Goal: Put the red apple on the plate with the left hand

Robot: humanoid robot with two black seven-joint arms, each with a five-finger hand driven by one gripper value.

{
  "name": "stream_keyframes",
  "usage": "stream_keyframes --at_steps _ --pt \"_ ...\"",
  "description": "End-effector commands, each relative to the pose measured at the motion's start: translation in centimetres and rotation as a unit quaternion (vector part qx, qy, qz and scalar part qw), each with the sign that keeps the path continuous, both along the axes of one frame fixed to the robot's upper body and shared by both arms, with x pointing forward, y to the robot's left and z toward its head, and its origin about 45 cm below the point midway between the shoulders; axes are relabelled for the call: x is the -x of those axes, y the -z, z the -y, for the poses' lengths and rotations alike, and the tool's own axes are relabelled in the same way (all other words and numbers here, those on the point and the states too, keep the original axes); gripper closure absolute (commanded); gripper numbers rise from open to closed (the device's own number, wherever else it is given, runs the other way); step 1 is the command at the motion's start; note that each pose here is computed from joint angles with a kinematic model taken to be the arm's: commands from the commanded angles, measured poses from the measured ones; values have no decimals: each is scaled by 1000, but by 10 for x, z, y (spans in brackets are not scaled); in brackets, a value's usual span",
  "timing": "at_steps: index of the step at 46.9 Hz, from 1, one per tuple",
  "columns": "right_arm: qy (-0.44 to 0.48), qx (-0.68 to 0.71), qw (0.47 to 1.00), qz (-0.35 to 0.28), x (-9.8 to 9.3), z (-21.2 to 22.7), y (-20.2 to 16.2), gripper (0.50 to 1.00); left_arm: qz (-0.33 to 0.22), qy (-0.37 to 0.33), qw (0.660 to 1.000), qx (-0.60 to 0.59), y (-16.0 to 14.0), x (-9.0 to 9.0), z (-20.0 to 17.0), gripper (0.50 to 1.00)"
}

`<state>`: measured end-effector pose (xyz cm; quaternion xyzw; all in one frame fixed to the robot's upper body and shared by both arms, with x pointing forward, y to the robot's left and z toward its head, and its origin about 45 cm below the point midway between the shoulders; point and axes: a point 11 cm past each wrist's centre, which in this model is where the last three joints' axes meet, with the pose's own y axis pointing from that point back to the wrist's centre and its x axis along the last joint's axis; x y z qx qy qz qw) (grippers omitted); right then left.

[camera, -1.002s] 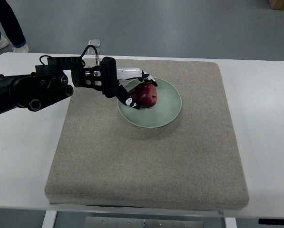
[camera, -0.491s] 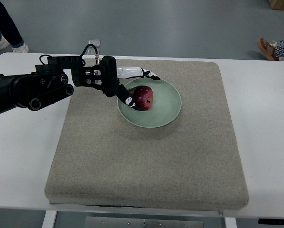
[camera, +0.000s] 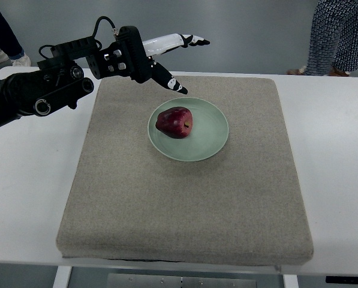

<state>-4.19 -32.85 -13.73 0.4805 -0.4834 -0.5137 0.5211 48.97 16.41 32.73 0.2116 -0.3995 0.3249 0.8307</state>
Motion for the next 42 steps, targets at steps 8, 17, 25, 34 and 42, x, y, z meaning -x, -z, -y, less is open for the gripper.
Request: stream_keyframes --at_steps 8,17,25,34,42 --pt "0 0 1000 0 0 0 0 568 -62 -88 977 184 -23 -20 -24 506" --pt "1 0 1000 0 0 0 0 568 -106 -179 908 362 -41 -40 -66 506" --pt "0 0 1000 0 0 0 0 570 -130 -233 836 480 -43 -51 -90 506" --pt "0 0 1000 0 0 0 0 570 -139 -289 766 556 -36 -58 -111 506" --pt "0 0 1000 0 0 0 0 570 -179 -312 725 587 -17 -59 -111 506"
